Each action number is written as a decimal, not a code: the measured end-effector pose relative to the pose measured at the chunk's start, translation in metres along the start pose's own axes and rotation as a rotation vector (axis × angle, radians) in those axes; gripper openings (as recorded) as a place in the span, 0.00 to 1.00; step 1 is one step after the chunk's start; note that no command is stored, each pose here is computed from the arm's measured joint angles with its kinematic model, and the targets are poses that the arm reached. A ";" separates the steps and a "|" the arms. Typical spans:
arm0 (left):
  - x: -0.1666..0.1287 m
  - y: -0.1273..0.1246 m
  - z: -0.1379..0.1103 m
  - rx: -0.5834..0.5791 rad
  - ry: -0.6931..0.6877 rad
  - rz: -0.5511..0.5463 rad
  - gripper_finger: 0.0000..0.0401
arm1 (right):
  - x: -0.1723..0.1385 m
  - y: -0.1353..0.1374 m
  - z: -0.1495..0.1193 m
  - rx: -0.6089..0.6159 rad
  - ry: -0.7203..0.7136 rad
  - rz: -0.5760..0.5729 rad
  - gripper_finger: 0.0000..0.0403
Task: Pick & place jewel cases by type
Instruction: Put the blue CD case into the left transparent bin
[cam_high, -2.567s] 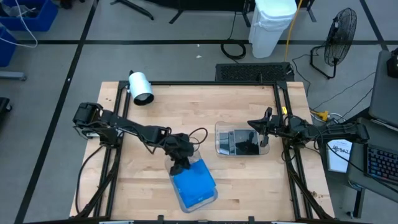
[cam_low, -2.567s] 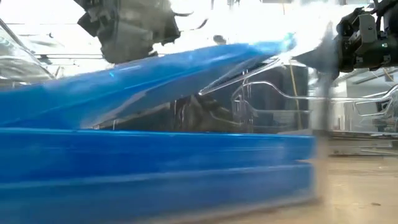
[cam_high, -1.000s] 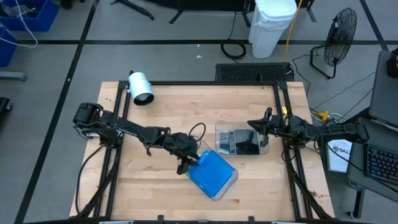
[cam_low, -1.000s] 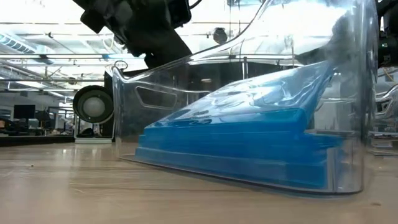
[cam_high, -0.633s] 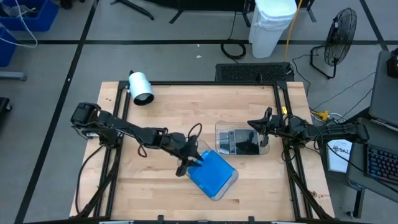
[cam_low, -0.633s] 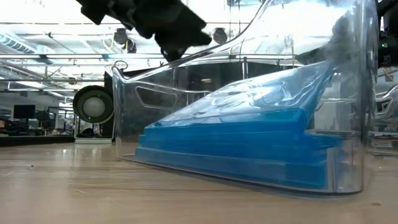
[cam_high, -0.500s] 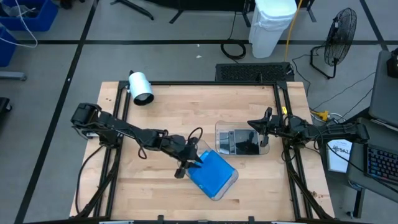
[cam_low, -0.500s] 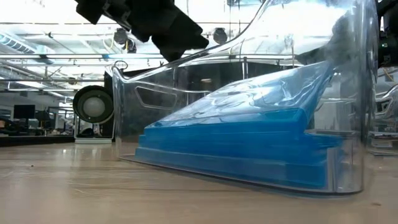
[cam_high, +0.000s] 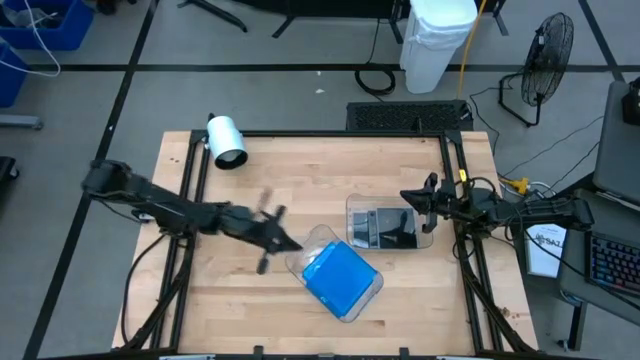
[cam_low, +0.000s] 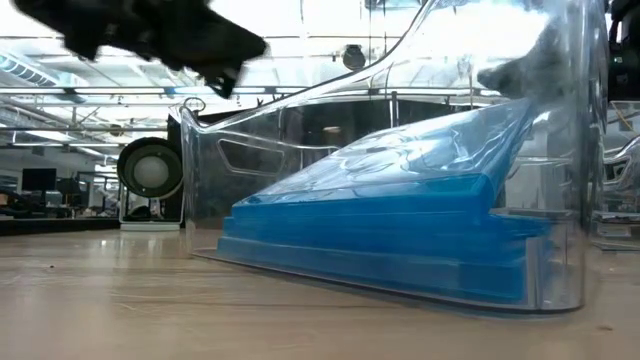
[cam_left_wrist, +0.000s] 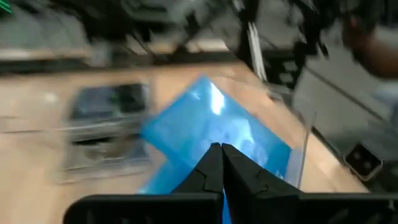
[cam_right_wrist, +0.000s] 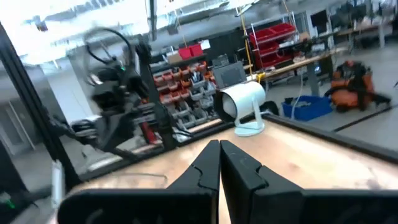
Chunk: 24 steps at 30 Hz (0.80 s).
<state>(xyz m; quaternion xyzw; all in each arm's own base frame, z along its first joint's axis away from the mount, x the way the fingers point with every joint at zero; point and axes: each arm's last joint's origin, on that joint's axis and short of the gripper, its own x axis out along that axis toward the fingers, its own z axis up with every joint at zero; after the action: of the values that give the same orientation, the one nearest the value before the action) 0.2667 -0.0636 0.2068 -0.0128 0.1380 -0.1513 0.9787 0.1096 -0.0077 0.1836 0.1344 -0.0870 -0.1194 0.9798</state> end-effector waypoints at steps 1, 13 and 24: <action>-0.014 0.000 -0.002 -0.001 -0.039 0.026 0.01 | 0.000 0.000 0.000 0.030 0.002 0.000 0.01; -0.127 -0.008 -0.049 -0.034 -0.420 0.198 0.01 | 0.001 -0.003 -0.001 0.220 -0.015 -0.081 0.01; -0.151 -0.009 -0.070 -0.038 -0.390 0.328 0.03 | 0.000 -0.005 -0.010 0.253 0.072 -0.116 0.01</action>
<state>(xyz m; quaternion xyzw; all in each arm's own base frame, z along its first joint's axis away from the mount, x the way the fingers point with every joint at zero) 0.1063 -0.0259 0.1805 -0.0373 -0.0503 0.0175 0.9979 0.1110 -0.0099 0.1726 0.2659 -0.0581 -0.1592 0.9490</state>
